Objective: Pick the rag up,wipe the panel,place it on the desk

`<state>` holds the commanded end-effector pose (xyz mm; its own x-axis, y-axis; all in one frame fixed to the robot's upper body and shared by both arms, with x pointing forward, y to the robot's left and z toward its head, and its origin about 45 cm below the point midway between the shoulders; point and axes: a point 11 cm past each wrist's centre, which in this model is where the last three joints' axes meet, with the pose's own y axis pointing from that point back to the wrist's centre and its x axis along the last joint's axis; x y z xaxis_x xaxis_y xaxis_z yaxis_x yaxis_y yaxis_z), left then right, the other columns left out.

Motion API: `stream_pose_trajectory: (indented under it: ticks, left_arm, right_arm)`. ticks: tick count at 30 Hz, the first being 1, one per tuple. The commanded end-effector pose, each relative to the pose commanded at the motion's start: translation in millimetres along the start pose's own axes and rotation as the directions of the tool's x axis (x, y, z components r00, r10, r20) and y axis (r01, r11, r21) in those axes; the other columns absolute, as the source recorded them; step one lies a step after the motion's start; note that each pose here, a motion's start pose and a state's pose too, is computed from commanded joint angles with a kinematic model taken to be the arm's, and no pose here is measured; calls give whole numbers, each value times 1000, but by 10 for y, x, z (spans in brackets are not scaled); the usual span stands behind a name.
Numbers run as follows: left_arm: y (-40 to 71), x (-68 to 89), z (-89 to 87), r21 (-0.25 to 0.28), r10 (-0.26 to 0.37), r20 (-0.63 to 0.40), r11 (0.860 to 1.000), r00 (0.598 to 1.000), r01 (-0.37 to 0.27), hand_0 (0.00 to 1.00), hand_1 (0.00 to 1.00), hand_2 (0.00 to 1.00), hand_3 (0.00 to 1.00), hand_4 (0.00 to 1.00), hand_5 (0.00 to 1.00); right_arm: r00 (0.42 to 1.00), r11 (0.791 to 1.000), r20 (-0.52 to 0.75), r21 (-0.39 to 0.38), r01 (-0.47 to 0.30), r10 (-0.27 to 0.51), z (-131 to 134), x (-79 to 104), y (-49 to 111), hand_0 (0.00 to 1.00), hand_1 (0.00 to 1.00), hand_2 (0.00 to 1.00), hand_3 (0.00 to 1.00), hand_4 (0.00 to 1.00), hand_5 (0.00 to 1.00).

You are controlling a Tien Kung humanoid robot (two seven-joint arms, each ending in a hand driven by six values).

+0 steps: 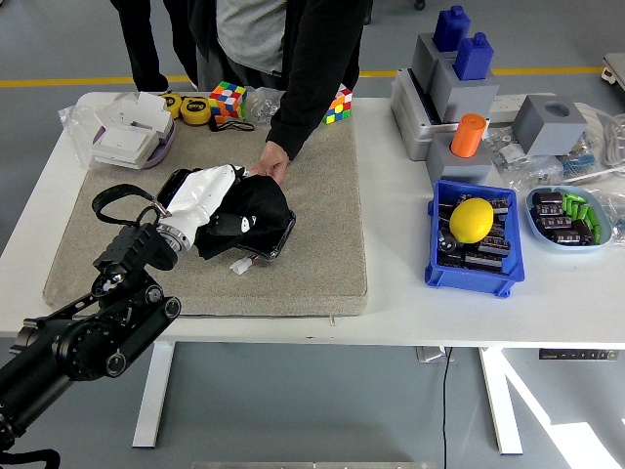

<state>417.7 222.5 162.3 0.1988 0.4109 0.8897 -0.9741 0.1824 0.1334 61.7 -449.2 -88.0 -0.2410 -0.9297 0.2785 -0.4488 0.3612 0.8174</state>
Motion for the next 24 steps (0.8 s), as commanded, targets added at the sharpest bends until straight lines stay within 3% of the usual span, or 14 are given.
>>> stream_pose_trajectory:
  ticks: [10,24]
  left_arm:
    - [-44,242,-408,109,56,13,992,998,-58,184,165,292,547,715,2]
    - [-39,594,-915,253,165,5,954,986,-161,184,166,294,547,715,2]
  right_arm:
    - [1000,1000,2,1,1,-1,-4,-5,-1,589,564,479,521,911,363]
    - [1000,1000,7,1,0,0,0,-8,1,589,565,479,521,910,361]
